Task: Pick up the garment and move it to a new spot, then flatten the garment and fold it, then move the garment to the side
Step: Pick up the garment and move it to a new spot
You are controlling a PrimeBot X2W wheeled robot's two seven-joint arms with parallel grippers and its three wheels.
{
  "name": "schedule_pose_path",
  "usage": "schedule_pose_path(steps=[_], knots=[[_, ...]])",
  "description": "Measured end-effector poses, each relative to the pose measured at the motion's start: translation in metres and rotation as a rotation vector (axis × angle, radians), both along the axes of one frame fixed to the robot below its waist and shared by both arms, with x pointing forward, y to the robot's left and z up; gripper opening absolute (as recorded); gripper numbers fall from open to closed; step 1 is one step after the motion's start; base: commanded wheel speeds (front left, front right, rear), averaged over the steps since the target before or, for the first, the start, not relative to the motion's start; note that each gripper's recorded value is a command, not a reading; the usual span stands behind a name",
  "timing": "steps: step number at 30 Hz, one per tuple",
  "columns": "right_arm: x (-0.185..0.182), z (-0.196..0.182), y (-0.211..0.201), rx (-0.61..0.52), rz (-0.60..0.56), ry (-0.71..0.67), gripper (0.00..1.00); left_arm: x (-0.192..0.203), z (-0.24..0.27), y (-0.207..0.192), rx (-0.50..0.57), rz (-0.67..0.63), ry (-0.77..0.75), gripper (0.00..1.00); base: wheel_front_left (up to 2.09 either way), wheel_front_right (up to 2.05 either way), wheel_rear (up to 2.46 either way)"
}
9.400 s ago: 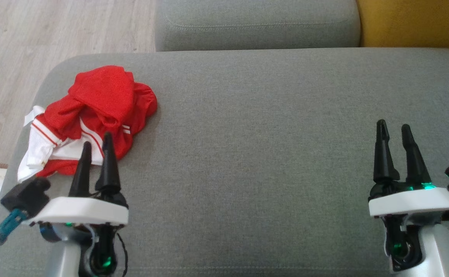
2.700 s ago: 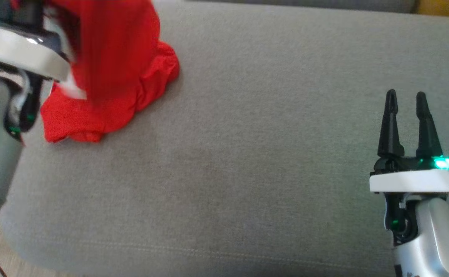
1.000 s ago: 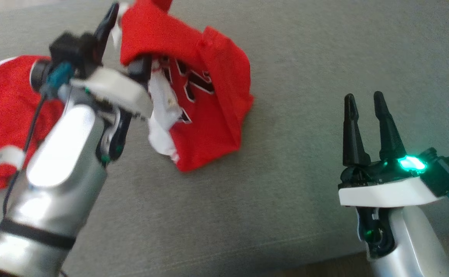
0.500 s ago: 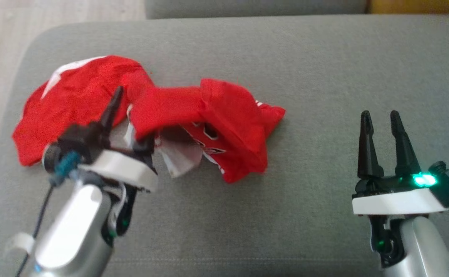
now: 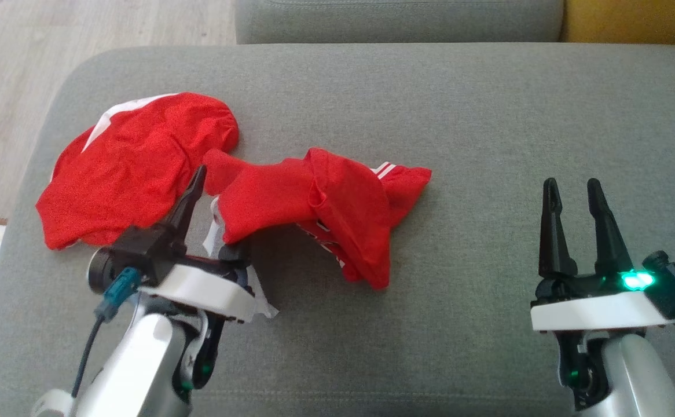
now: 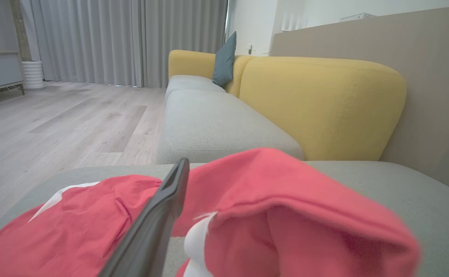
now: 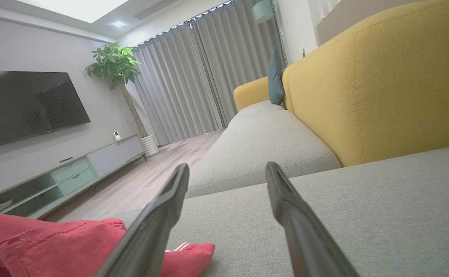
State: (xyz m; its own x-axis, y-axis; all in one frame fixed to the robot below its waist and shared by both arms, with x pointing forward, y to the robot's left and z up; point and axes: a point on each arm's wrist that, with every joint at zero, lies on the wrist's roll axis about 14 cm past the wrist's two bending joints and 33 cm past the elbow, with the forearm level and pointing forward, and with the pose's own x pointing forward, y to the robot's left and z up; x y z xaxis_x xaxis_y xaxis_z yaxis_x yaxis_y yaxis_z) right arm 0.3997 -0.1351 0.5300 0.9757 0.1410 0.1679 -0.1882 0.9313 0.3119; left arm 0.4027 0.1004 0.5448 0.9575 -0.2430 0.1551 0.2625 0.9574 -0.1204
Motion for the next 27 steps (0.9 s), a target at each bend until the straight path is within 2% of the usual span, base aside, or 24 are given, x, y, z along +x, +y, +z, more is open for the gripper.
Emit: schedule_pose_path(steps=[5,9,12,15,18,22,27], knots=[[-0.001,-0.002,-0.005,0.0,-0.013,0.006,1.0,0.01,0.014,-0.02,0.021,-0.064,-0.05,1.0,0.0,0.0,0.0],[-0.003,-0.003,-0.012,0.001,-0.034,0.009,1.0,0.028,0.045,-0.064,0.021,-0.185,-0.13,1.0,0.0,0.0,0.0],[-0.005,-0.002,-0.018,0.014,-0.051,0.01,1.0,0.032,0.024,-0.099,0.107,-0.296,-0.044,1.0,0.0,0.0,0.0],[-0.007,-0.004,-0.023,0.022,-0.065,0.017,1.0,0.026,-0.034,-0.11,0.219,-0.376,0.152,1.0,0.0,0.0,0.0],[-0.008,-0.007,-0.028,0.028,-0.081,0.025,1.0,0.016,-0.067,-0.115,0.262,-0.435,0.279,1.0,0.0,0.0,0.0],[-0.007,-0.007,-0.03,0.031,-0.088,0.026,1.0,0.006,-0.083,-0.114,0.304,-0.492,0.357,1.0,0.0,0.0,0.0],[-0.004,-0.004,-0.027,0.041,-0.077,0.018,1.0,-0.002,-0.079,-0.1,0.312,-0.497,0.364,1.0,0.0,0.0,0.0]])
